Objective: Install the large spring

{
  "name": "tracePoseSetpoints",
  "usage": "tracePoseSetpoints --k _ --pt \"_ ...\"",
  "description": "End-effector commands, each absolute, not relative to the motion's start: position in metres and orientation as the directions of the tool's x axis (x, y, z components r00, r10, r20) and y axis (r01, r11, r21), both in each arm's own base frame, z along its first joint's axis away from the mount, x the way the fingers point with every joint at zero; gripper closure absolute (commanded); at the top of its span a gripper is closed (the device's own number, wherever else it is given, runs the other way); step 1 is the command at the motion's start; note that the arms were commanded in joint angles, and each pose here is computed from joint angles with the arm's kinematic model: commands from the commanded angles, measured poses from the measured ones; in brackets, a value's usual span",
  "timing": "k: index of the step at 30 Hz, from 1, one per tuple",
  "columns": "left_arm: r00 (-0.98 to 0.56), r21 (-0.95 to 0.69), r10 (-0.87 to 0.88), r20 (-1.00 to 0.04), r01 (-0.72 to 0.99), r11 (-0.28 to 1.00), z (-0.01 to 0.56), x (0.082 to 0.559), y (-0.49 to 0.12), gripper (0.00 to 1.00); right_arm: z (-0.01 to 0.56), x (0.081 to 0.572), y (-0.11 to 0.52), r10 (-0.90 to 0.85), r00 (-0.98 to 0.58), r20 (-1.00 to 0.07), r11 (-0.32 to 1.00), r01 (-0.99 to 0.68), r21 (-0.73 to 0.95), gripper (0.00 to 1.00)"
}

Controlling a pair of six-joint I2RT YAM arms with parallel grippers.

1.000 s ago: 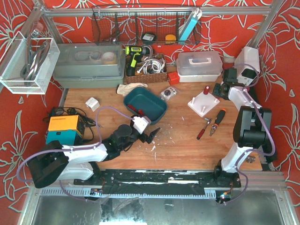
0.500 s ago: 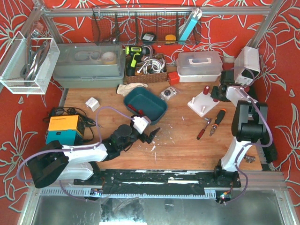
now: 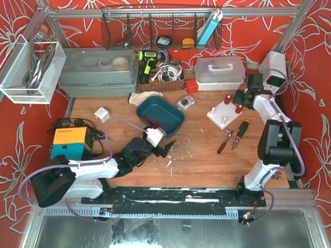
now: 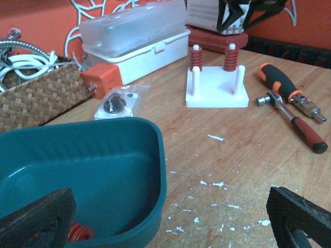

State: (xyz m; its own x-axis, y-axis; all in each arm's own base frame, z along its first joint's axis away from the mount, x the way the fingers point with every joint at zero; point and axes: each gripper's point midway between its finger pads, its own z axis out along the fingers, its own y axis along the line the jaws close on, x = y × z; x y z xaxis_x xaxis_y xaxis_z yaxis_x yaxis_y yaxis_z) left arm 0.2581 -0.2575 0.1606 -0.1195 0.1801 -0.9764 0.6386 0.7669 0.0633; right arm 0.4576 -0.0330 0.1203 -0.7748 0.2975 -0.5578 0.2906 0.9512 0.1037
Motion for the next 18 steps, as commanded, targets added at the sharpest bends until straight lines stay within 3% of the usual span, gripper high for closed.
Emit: tracePoseSetpoints --k 1,7,12,16,18 --pt "-0.113 0.043 0.140 -0.984 0.607 0.793 0.172 0.261 -0.254 0.00 0.143 0.434 -0.012 0.318 -0.764 -0.562 0.948 0.275 0.162 0.27" --pt "-0.132 0.035 0.121 -0.984 0.522 0.852 0.182 0.273 -0.242 0.00 0.164 0.407 0.034 0.256 -0.755 -0.603 0.966 0.171 0.196 0.16" --pt "-0.209 0.039 0.115 -0.971 0.334 0.942 0.190 0.296 -0.214 0.00 0.188 0.381 0.091 0.160 -0.744 -0.649 0.975 0.017 0.221 0.14" --pt "-0.268 0.005 0.090 -0.959 0.301 0.954 0.192 0.310 -0.202 0.00 0.196 0.354 0.125 0.099 -0.728 -0.679 0.966 -0.094 0.241 0.08" --pt "-0.298 0.000 0.083 -0.951 0.268 0.963 0.191 0.321 -0.192 0.10 0.194 0.339 0.136 0.071 -0.719 -0.691 0.959 -0.140 0.245 0.06"
